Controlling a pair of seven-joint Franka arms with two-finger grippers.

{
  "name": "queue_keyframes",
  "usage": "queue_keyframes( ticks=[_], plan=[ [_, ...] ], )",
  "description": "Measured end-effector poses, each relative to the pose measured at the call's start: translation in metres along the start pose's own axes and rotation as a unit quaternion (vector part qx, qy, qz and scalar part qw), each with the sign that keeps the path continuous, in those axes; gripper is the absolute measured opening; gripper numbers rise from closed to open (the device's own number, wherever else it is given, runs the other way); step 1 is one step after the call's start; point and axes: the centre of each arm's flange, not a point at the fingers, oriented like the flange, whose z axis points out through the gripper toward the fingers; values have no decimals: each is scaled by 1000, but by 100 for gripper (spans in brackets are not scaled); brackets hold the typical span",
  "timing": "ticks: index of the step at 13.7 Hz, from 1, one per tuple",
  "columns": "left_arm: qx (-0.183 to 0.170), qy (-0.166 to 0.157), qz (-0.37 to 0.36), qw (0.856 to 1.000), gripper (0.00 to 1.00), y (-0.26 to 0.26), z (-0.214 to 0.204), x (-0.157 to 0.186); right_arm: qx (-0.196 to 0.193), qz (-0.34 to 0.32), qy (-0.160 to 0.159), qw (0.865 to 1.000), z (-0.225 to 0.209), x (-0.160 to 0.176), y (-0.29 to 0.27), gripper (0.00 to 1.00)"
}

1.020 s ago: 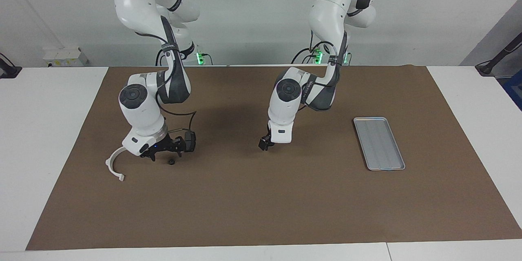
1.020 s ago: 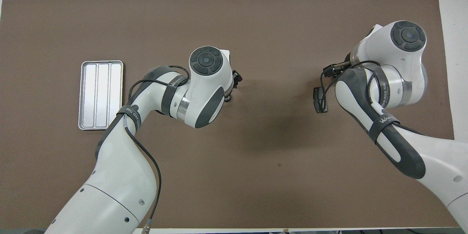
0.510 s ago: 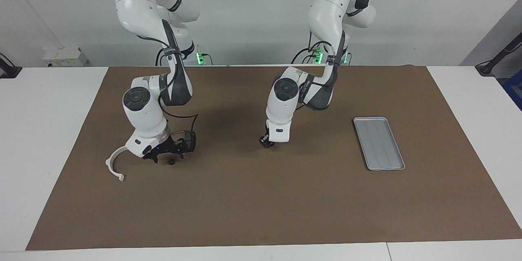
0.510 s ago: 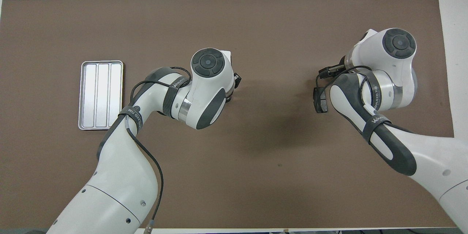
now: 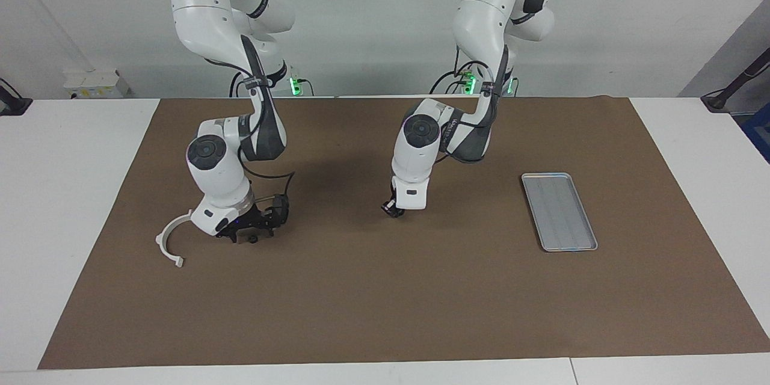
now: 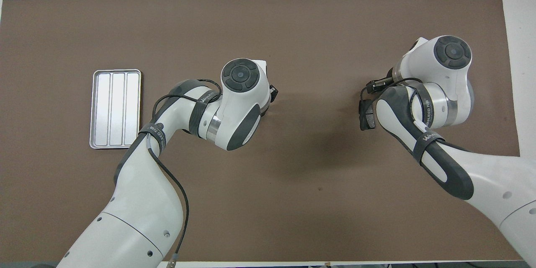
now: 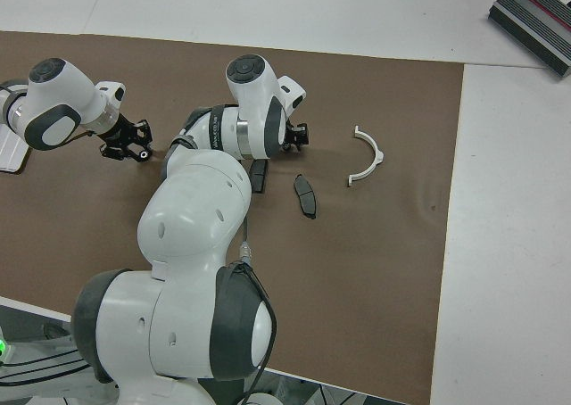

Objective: Pick bearing gear from pile to tray

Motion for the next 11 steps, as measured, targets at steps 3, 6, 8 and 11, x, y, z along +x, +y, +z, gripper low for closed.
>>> queue_keyframes(
  ticks=[3,6,8,11],
  plan=[
    [0,0,-1,1000,35,0,0,0,1,-3,3,1000,-5,0,-3,35],
    [22,-4,-3,1000,35,-3,-6,3,-2,0,-5,1000,-16,5,1,24],
    [32,-2,-13,999,35,-7,-29,20,-5,4,-7,1000,-50,19,7,24],
    [40,-1,-10,999,35,-31,-70,56,-10,9,8,1000,-113,39,13,24]
  ],
)
